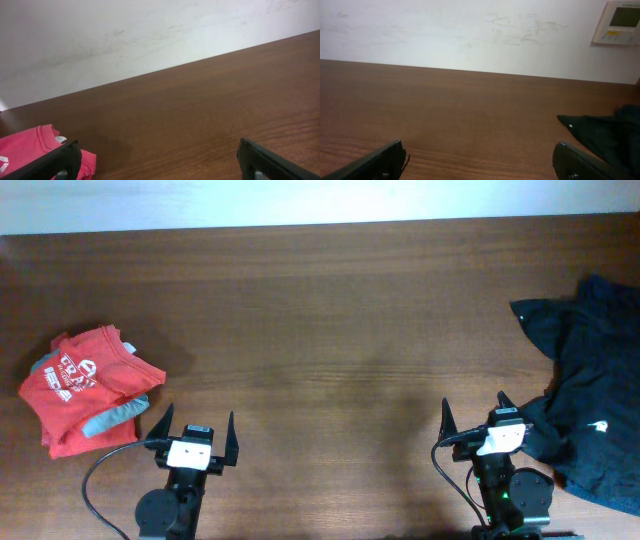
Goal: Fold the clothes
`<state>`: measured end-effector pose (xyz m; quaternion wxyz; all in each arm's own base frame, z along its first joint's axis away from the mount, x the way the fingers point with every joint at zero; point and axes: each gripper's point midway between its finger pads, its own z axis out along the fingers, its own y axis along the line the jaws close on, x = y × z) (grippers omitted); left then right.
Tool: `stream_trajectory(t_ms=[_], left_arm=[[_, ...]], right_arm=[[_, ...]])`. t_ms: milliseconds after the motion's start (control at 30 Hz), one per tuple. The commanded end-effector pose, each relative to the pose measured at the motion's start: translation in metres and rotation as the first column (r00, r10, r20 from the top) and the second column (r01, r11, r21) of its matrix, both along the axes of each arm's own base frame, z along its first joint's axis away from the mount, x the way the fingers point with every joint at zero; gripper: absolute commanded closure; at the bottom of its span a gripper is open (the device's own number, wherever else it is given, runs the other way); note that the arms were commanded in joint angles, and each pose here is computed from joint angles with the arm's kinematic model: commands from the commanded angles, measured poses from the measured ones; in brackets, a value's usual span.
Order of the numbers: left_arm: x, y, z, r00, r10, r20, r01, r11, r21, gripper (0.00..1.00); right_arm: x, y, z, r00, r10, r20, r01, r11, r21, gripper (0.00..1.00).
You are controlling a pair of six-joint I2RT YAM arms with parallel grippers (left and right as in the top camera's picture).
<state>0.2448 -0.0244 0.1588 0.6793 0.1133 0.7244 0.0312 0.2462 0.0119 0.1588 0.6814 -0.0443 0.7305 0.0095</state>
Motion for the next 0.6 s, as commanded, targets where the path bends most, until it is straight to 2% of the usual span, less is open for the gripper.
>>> stream_trajectory(t_ms=[0,267,367,567], left_arm=[[0.000,0.003,-0.002,1.000,0.015,-0.002,-0.015,1.000,-0.007,0.01],[0.000,0.003,-0.002,1.000,0.016,-0.002,-0.016,1.000,-0.007,0.01],[0.001,0.017,-0.001,0.995,0.095,0.000,-0.095,0.995,0.000,0.01],[0.001,0.017,-0.001,0.995,0.097,0.000,-0.097,0.995,-0.001,0.01]], right_arm=[[0.000,-0.001,-0.003,1.000,-0.007,-0.007,0.007,1.000,-0.003,0.01],[0.000,-0.001,-0.003,1.000,-0.007,-0.007,0.007,1.000,-0.003,0.01],[0.000,-0.001,-0.003,1.000,-0.007,-0.007,0.007,1.000,-0.003,0.01],[0.000,-0.001,-0.003,1.000,-0.007,-0.007,0.007,1.000,-0.003,0.01]])
